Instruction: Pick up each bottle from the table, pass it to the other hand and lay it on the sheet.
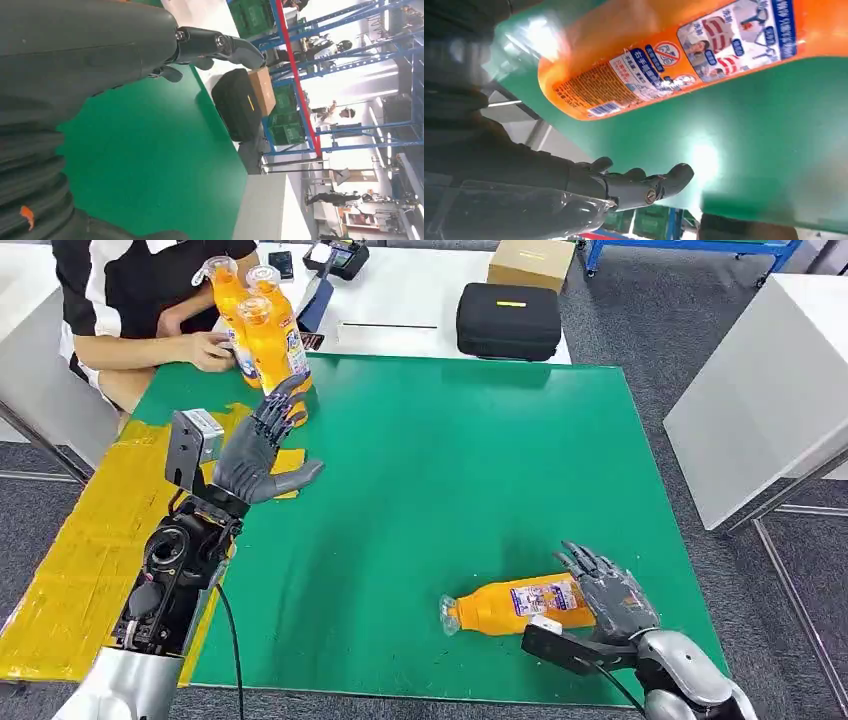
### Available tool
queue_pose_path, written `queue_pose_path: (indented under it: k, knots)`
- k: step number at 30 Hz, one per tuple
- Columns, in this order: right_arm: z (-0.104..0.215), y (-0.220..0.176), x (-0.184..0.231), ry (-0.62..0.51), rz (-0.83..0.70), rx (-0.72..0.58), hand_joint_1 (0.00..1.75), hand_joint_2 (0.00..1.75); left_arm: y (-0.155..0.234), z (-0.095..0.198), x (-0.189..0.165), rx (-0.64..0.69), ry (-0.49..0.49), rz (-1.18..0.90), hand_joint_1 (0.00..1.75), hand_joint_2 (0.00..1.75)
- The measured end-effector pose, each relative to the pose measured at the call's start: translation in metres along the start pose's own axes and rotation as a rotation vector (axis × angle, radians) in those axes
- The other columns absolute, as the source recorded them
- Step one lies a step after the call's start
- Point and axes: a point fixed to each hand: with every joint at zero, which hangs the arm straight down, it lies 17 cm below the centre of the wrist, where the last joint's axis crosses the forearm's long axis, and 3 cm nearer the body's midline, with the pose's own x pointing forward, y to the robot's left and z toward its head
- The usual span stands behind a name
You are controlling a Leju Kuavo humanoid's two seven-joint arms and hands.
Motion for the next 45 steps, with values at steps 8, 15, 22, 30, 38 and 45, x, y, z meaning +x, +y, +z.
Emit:
queue_pose_path:
  k: [8, 15, 22, 30, 38, 45]
  knots:
    - [-0.007, 0.018, -0.012, 0.033, -0.026, 0.053, 0.0, 1.75, -0.001, -0.001, -0.007, -0.004, 0.018, 0.004, 0.0, 1.75]
    - [-0.013, 0.037, -0.016, 0.057, -0.056, 0.103, 0.0, 1.75, -0.004, -0.002, -0.014, -0.012, 0.038, 0.009, 0.0, 1.75]
    - [-0.018, 0.046, -0.016, 0.063, -0.071, 0.124, 0.0, 1.75, -0.003, -0.001, -0.021, -0.003, 0.056, 0.013, 0.0, 1.75]
    - [-0.027, 0.051, -0.014, 0.051, -0.089, 0.135, 1.43, 1.75, -0.004, 0.0, -0.027, -0.001, 0.07, 0.013, 0.0, 1.75]
    - [-0.037, 0.047, -0.009, 0.041, -0.096, 0.098, 1.69, 1.75, -0.006, 0.001, -0.031, -0.003, 0.076, 0.02, 0.0, 1.75]
    - [-0.043, 0.04, -0.006, 0.026, -0.111, 0.06, 1.75, 1.75, -0.006, 0.002, -0.033, 0.0, 0.08, 0.023, 0.0, 1.75]
